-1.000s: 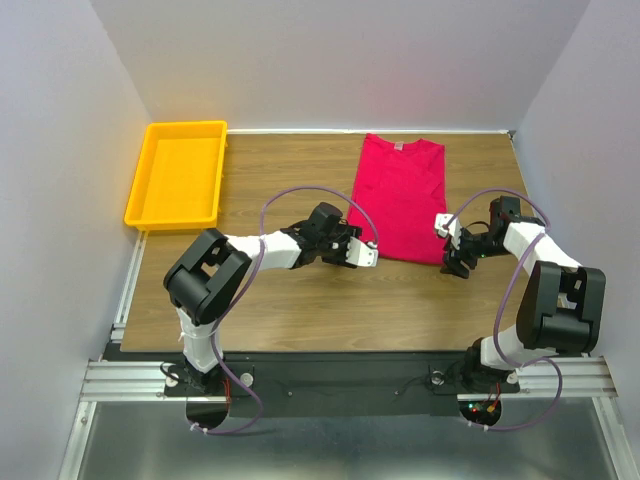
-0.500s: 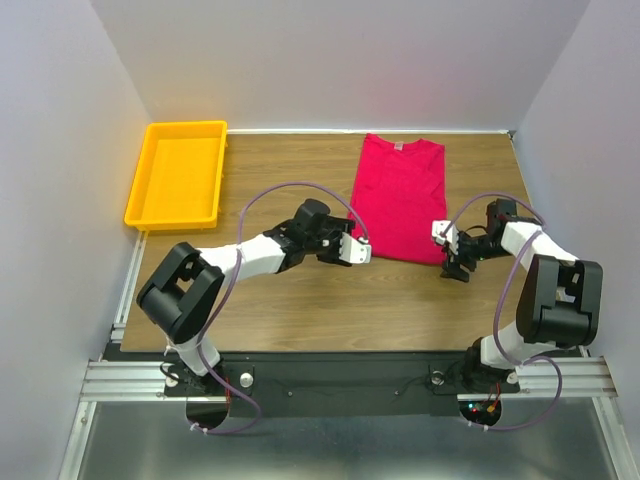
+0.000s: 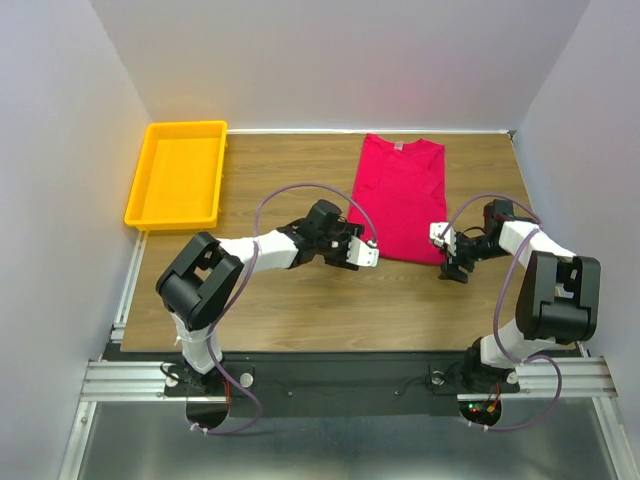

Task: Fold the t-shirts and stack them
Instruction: Fold the tshirt

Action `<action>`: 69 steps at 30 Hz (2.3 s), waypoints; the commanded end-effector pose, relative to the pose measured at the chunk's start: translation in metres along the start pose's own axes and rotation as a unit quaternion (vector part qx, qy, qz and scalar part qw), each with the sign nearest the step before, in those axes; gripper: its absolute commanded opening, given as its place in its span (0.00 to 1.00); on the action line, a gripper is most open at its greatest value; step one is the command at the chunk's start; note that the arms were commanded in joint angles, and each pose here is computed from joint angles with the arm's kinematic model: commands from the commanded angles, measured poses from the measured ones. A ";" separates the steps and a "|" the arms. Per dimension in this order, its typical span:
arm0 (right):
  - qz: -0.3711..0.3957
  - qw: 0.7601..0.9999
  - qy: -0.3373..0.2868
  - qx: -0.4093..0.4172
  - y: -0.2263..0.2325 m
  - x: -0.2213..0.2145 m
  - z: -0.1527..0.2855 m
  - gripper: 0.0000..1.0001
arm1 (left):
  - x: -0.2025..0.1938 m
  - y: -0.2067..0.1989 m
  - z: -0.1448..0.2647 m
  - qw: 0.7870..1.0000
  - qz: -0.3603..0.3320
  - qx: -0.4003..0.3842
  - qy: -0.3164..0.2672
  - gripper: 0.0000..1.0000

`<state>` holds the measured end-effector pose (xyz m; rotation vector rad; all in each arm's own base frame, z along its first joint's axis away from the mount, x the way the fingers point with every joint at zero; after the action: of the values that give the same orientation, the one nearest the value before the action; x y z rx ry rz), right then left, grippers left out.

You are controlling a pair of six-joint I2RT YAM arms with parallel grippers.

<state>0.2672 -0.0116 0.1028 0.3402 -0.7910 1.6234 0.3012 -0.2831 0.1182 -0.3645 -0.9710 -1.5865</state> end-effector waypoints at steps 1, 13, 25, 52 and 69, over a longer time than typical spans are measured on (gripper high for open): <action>0.008 1.000 -0.020 -0.005 -0.005 0.007 0.000 0.75 | 0.019 -0.001 -0.009 0.999 -0.016 -0.015 -0.029 0.70; -0.009 1.000 -0.027 -0.010 -0.006 0.009 0.001 0.76 | 0.028 -0.005 -0.038 0.998 -0.014 -0.048 -0.038 0.69; -0.014 0.999 -0.027 -0.010 -0.008 0.009 0.001 0.77 | 0.024 -0.008 -0.060 0.998 -0.006 -0.061 -0.024 0.68; 0.020 0.999 -0.036 -0.013 -0.011 0.010 0.000 0.77 | 0.008 -0.002 -0.076 0.999 0.014 -0.035 0.030 0.00; 0.023 1.000 -0.015 -0.008 -0.036 0.006 -0.028 0.76 | 0.016 -0.004 -0.065 0.998 0.029 -0.046 0.004 0.00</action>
<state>0.2910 0.0126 0.0924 0.3944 -0.8220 1.6560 0.3161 -0.3459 0.0821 -0.4137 -0.8924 -1.5901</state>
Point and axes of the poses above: each gripper's point midway between its finger pads, its own z axis back along the fingers, its own y axis along the line the jaws close on, x = y × z, the point moved 8 cm from there along z, back along the fingers, and after that the axes turned 15 degrees about z, right-handed, at the moved point
